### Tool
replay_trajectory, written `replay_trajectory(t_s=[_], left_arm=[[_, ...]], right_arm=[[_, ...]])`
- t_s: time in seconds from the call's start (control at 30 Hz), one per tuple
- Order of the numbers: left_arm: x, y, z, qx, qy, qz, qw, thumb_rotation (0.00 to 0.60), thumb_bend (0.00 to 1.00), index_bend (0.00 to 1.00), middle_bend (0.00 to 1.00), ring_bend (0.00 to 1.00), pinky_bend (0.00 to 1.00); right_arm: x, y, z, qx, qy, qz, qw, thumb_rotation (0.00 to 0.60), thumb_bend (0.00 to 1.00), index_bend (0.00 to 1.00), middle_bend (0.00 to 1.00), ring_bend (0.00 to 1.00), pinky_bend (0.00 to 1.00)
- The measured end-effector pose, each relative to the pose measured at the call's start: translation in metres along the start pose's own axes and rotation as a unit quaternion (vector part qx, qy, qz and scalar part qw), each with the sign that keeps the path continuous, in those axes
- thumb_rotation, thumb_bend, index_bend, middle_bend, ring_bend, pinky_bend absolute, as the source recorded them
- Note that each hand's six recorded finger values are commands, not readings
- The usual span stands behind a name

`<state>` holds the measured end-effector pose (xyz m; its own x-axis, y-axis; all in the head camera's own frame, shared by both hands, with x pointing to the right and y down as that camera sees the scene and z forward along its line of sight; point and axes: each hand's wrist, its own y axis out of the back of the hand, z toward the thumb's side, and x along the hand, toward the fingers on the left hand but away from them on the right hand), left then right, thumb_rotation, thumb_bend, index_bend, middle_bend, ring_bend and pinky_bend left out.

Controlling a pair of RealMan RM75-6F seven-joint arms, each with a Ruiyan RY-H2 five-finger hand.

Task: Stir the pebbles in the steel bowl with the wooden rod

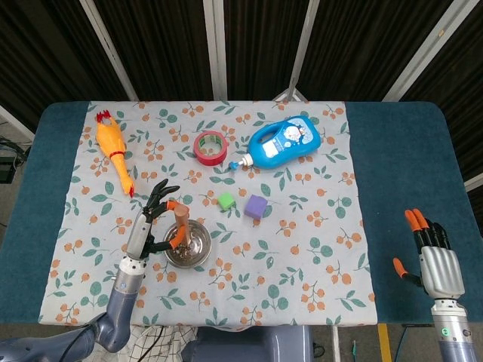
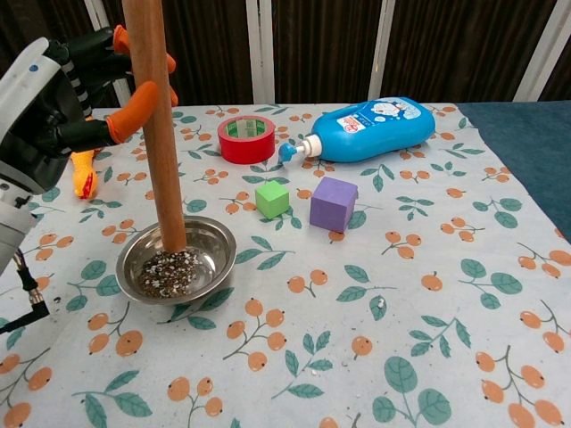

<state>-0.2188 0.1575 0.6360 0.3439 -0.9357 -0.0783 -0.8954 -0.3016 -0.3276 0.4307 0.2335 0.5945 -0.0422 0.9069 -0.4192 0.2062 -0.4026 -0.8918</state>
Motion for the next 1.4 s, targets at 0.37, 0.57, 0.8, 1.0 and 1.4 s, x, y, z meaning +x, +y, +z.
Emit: replay_trajectory(t_s=[0.37,0.57,0.8,1.0,1.4], left_arm=[[-0.008,-0.006,-0.018,0.004,0.008,-0.014,0.9999,0.600,0.98,0.59,0.67,0.17,0.00],[-0.014,-0.009,-0.025,0.011,0.008,-0.023,0.9996,0.600,0.98,0.59,0.67,0.17,0.00],[-0.019,-0.015,-0.029,0.021,0.002,-0.032,0.9993,0.600,0.97,0.59,0.67,0.18,0.00],[-0.019,-0.017,-0.030,0.014,-0.004,-0.026,0.9996,0.600,0.97,0.59,0.67,0.18,0.00],[-0.025,-0.016,-0.038,0.021,-0.011,-0.035,0.9991,0.600,0.97,0.59,0.67,0.18,0.00]], right_arm=[[0.000,0.001,-0.001,-0.004,-0.004,-0.001,1.0000,0.600,0.35,0.00,0.00,0.00,0.00],[0.000,0.001,-0.001,-0.006,-0.004,-0.001,1.0000,0.600,0.35,0.00,0.00,0.00,0.00],[0.000,0.001,-0.001,-0.008,-0.006,-0.001,1.0000,0.600,0.35,0.00,0.00,0.00,0.00],[0.000,0.001,-0.001,-0.009,-0.007,0.000,0.9999,0.600,0.35,0.00,0.00,0.00,0.00],[-0.002,0.000,-0.001,-0.013,-0.010,0.002,0.9999,0.600,0.35,0.00,0.00,0.00,0.00]])
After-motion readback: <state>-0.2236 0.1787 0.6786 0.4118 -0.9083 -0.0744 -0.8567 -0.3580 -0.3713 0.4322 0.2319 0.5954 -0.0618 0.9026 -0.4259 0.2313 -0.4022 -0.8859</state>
